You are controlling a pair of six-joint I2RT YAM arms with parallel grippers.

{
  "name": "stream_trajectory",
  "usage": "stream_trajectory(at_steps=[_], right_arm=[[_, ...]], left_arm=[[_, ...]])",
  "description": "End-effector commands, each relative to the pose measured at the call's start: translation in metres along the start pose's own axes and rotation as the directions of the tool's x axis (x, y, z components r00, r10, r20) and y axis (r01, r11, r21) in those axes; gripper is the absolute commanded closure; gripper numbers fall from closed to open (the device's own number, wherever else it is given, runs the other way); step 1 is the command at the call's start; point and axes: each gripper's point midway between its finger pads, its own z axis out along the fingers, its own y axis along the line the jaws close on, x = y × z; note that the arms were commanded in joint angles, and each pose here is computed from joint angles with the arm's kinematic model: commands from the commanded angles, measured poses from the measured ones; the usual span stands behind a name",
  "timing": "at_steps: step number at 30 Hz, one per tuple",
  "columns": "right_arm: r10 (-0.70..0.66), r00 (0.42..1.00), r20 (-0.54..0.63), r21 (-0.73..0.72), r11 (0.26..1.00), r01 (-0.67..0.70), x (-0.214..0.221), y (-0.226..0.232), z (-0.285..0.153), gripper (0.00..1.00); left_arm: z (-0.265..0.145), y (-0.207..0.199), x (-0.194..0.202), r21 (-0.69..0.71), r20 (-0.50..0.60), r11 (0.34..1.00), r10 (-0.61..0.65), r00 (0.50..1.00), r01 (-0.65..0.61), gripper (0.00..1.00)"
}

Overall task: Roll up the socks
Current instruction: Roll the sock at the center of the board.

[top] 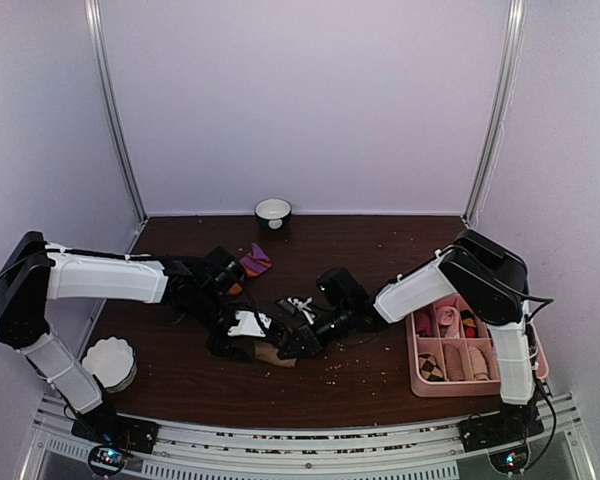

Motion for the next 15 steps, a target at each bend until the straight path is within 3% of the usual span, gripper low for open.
stream_trajectory(at_steps=[1, 9, 15], right_arm=[[0.274, 0.949, -0.160, 0.197, 0.950, -0.241, 0.082, -0.058, 0.005, 1.00], [0.286, 0.946, -0.150, 0.193, 0.947, -0.256, 0.075, -0.057, 0.006, 1.00], [0.301, 0.947, -0.112, 0.162, 0.946, -0.281, 0.065, -0.054, 0.009, 1.00]], left_arm=[[0.007, 0.008, -0.024, 0.006, 0.043, 0.999, 0.046, 0.998, -0.046, 0.39], [0.025, 0.010, -0.021, 0.020, 0.000, 0.999, 0.036, 0.999, -0.036, 0.39], [0.039, 0.009, -0.004, 0.035, -0.073, 0.999, 0.006, 0.997, -0.004, 0.61]])
